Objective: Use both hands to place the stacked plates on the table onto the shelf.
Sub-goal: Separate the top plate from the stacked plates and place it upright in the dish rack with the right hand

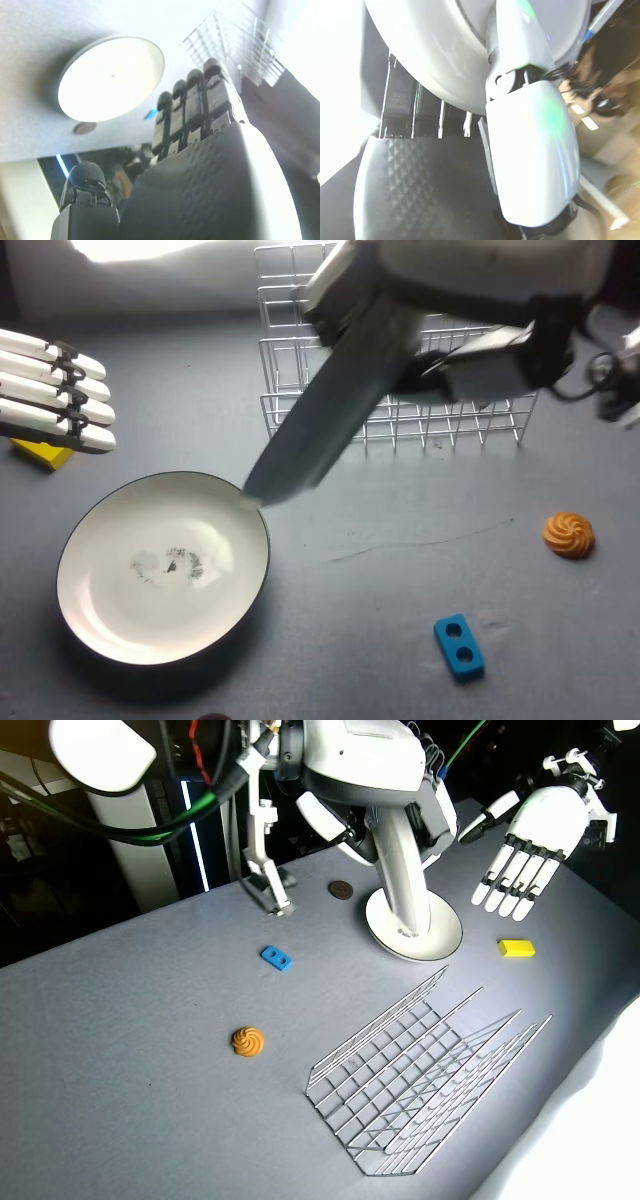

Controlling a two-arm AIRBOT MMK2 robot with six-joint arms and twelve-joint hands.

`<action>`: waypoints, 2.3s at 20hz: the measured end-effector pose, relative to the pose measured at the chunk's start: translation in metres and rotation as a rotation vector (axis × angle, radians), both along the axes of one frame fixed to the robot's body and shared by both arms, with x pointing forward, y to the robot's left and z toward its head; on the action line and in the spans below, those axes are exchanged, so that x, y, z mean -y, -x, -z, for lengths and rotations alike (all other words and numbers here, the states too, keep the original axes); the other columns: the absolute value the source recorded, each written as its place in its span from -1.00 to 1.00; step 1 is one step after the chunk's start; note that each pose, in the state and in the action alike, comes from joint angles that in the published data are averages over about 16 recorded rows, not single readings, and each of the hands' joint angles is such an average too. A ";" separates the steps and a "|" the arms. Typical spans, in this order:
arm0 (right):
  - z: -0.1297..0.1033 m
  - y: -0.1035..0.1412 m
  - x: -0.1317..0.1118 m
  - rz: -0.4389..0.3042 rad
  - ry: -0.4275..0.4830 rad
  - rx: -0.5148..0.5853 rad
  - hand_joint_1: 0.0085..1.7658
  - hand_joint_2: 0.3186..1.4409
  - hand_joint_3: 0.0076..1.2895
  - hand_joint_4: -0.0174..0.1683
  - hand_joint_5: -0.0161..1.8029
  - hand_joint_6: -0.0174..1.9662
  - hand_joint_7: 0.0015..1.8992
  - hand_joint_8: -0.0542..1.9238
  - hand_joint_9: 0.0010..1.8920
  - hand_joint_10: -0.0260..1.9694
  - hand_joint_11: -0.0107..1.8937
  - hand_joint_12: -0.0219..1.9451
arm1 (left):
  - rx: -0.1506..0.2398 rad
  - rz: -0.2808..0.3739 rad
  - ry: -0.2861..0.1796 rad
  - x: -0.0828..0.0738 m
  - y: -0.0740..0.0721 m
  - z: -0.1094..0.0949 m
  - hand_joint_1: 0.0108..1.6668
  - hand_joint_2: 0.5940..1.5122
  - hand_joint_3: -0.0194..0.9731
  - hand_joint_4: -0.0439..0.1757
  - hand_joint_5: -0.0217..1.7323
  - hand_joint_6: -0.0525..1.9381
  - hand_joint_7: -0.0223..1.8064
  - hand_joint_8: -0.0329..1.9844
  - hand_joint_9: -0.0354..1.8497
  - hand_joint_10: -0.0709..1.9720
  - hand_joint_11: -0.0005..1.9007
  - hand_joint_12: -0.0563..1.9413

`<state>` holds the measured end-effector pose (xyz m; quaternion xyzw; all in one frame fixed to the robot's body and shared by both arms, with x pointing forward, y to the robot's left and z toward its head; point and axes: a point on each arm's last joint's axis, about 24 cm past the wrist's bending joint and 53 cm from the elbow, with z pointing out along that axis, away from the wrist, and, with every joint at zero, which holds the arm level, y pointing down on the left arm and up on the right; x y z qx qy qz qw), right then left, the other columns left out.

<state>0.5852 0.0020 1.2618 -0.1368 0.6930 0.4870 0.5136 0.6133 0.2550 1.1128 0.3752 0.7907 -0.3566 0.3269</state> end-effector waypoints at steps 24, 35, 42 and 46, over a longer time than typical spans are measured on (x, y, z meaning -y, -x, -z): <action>-0.001 -0.122 0.083 0.307 -0.267 -0.432 0.55 0.21 -0.99 -0.83 -0.02 0.00 0.01 0.02 0.00 0.32 -0.20 0.46 | -0.085 0.010 -0.104 0.005 0.020 0.060 -0.99 0.20 -0.94 -0.58 -0.85 -0.93 -0.85 -0.96 -0.86 -0.92 -0.98 -0.85; 0.009 -0.151 0.087 0.349 -0.315 -0.485 0.56 0.24 -0.99 -0.85 -0.02 0.00 0.01 0.04 -0.01 0.32 -0.21 0.44 | -0.090 -0.015 -0.126 -0.001 0.016 0.069 -0.99 0.22 -0.94 -0.58 -0.84 -0.93 -0.85 -0.96 -0.86 -0.92 -0.98 -0.85; 0.028 -0.159 0.087 0.369 -0.311 -0.516 0.55 0.27 -0.99 -0.89 -0.04 0.00 0.01 0.03 -0.01 0.32 -0.21 0.45 | -0.089 -0.021 -0.131 -0.005 0.015 0.069 -0.99 0.22 -0.94 -0.58 -0.84 -0.93 -0.85 -0.96 -0.85 -0.92 -0.97 -0.86; 0.039 -0.164 0.089 0.382 -0.307 -0.527 0.55 0.29 -0.99 -0.91 -0.05 0.00 0.02 0.02 -0.02 0.31 -0.21 0.44 | -0.089 -0.022 -0.132 -0.005 0.015 0.069 -0.99 0.22 -0.94 -0.58 -0.84 -0.93 -0.85 -0.96 -0.86 -0.92 -0.97 -0.85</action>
